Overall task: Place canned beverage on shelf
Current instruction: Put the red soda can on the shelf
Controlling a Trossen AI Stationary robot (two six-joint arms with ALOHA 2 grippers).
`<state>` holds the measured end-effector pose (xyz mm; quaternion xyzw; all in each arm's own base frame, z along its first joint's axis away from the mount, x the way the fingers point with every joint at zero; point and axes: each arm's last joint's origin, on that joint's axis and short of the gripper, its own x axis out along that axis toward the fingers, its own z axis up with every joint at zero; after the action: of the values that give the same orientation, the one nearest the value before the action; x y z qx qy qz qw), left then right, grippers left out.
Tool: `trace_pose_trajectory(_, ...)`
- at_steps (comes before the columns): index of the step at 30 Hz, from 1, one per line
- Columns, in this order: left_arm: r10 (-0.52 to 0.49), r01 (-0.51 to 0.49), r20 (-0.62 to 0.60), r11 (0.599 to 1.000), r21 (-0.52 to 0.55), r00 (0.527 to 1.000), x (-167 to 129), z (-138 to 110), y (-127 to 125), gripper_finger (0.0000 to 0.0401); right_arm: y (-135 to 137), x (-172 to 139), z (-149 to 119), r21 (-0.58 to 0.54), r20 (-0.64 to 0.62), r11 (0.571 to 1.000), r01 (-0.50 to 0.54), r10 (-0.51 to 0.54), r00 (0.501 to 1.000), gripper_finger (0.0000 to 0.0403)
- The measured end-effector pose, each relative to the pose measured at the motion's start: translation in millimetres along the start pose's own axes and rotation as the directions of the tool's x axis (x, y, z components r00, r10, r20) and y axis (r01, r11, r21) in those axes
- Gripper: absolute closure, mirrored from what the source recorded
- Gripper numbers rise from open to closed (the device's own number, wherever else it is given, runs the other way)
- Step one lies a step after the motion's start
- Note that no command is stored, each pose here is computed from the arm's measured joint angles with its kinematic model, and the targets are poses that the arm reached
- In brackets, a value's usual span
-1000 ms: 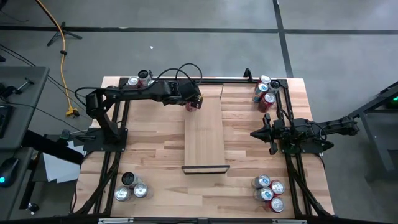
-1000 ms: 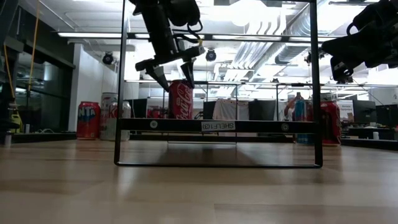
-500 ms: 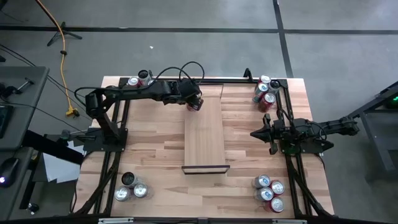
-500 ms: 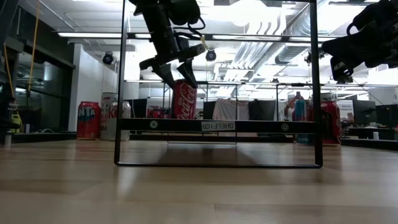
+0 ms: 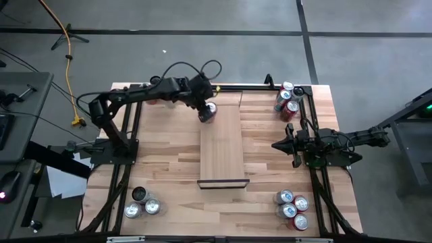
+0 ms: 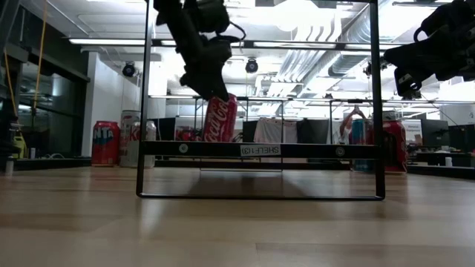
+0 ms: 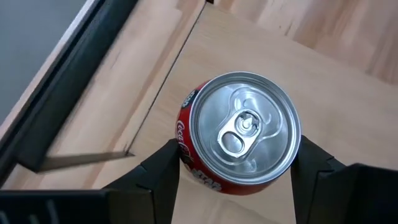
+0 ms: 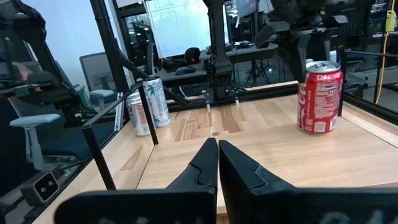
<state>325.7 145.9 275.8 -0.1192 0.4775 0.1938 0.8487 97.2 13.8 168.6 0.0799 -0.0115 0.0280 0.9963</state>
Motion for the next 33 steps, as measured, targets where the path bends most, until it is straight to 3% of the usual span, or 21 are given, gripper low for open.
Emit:
trace_pose_trajectory(10, -0.159, 0.145, 0.034, 0.956, 0.255, 0.987, -1, 2, 39, 0.0227, 0, 0, 0, 0.0, -0.001, 1.0, 0.001, -0.001, 1.0, 0.0402)
trace_pose_trajectory(21, -0.18, 0.158, 0.045, 0.939, 0.307, 0.983, -2, 2, 46, 0.0227, 0, 0, 0, 0.0, 0.0, 1.0, 0.001, -0.001, 1.0, 0.0402)
trace_pose_trajectory(33, -0.176, 0.154, 0.042, 0.937, 0.313, 0.983, -2, 1, 46, 0.0197, 0, 0, 0, 0.0, 0.0, 1.0, 0.0, 0.0, 1.0, 0.0402)
